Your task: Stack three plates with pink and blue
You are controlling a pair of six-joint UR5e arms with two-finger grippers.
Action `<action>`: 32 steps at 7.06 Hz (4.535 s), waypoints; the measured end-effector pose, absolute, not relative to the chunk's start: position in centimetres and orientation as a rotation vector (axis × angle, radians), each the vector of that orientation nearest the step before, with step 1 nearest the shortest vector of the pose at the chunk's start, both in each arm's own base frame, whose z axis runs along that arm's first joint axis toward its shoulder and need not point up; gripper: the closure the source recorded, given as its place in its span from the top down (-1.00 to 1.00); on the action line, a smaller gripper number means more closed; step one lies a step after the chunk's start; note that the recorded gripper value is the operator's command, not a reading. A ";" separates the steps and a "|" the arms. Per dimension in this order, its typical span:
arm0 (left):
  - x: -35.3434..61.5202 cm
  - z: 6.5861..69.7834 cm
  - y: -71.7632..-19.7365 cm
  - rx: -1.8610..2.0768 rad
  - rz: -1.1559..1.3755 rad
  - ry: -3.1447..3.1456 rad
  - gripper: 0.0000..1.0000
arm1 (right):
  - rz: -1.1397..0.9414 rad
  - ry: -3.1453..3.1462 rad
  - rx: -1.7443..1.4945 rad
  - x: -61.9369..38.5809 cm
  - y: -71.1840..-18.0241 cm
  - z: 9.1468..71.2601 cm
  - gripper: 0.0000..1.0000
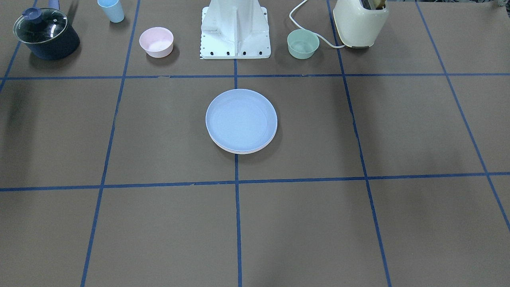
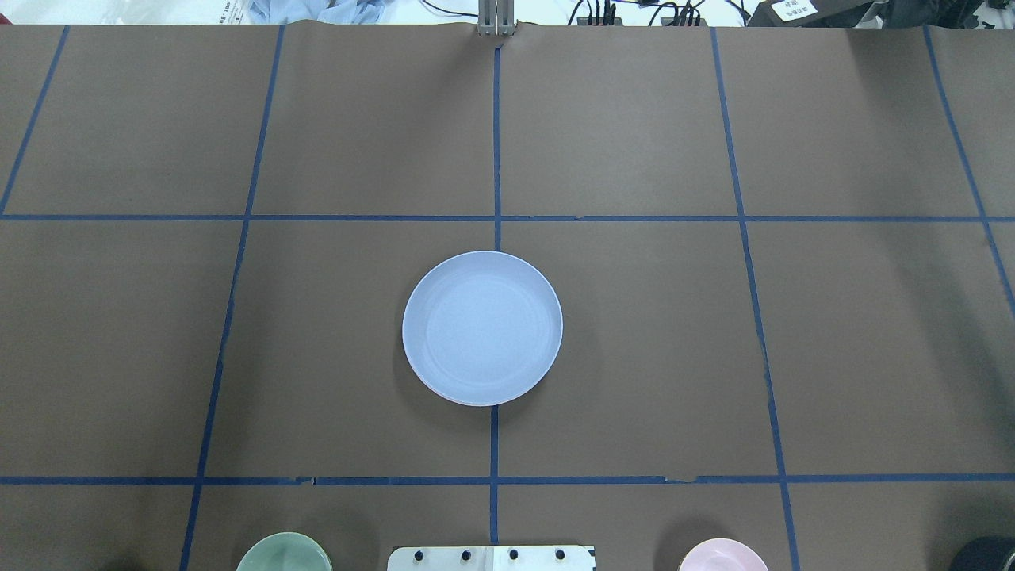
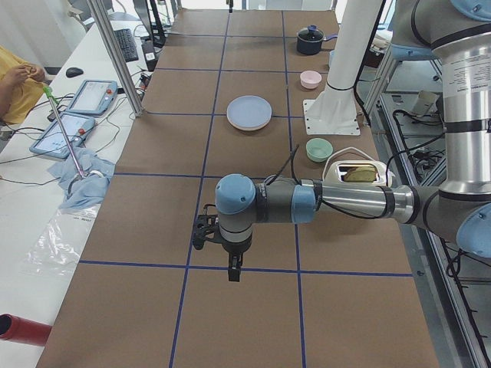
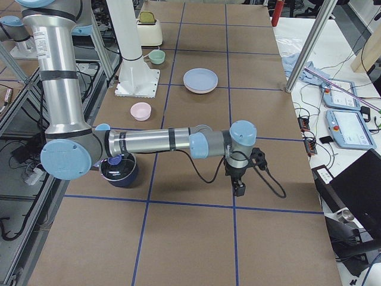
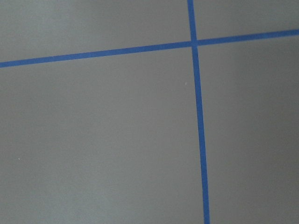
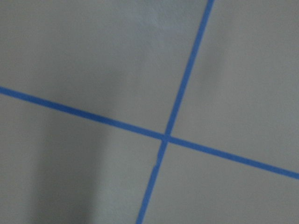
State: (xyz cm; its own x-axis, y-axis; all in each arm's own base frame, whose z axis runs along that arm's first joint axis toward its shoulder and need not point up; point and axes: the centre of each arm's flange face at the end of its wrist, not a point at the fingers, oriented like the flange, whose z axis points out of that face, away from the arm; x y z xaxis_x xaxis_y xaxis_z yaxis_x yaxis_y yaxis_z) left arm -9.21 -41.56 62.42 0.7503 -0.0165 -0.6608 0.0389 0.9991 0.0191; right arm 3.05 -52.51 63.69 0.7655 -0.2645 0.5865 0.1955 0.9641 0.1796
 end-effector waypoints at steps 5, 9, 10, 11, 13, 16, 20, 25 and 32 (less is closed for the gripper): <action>-9.1 61.1 -42.7 0.120 -0.043 0.730 1.00 | -0.187 -0.656 0.010 5.6 -45.3 69.9 1.00; -8.8 62.7 -42.7 0.138 -0.031 0.729 1.00 | -0.169 -0.656 0.060 5.8 -46.3 63.4 1.00; -8.8 62.8 -42.6 0.136 -0.032 0.729 1.00 | -0.166 -0.656 0.057 5.8 -46.1 63.2 1.00; -8.9 62.9 -42.5 0.135 -0.033 0.729 1.00 | -0.164 -0.656 0.053 5.8 -46.0 63.2 1.00; -8.9 63.0 -42.4 0.132 -0.034 0.729 1.00 | -0.163 -0.655 0.051 5.8 -45.9 63.3 1.00; -8.8 63.2 -42.4 0.127 -0.037 0.730 1.00 | -0.162 -0.655 0.049 5.8 -45.8 63.5 1.00; -8.8 63.6 -42.0 0.110 -0.045 0.728 1.00 | -0.159 -0.656 0.041 5.8 -45.7 63.8 1.00; -8.8 64.1 -41.5 0.098 -0.052 0.727 1.00 | -0.157 -0.656 0.036 5.8 -45.6 64.1 1.00; -8.8 64.1 -41.5 0.098 -0.053 0.727 1.00 | -0.160 -0.657 0.041 5.8 -45.7 63.9 1.00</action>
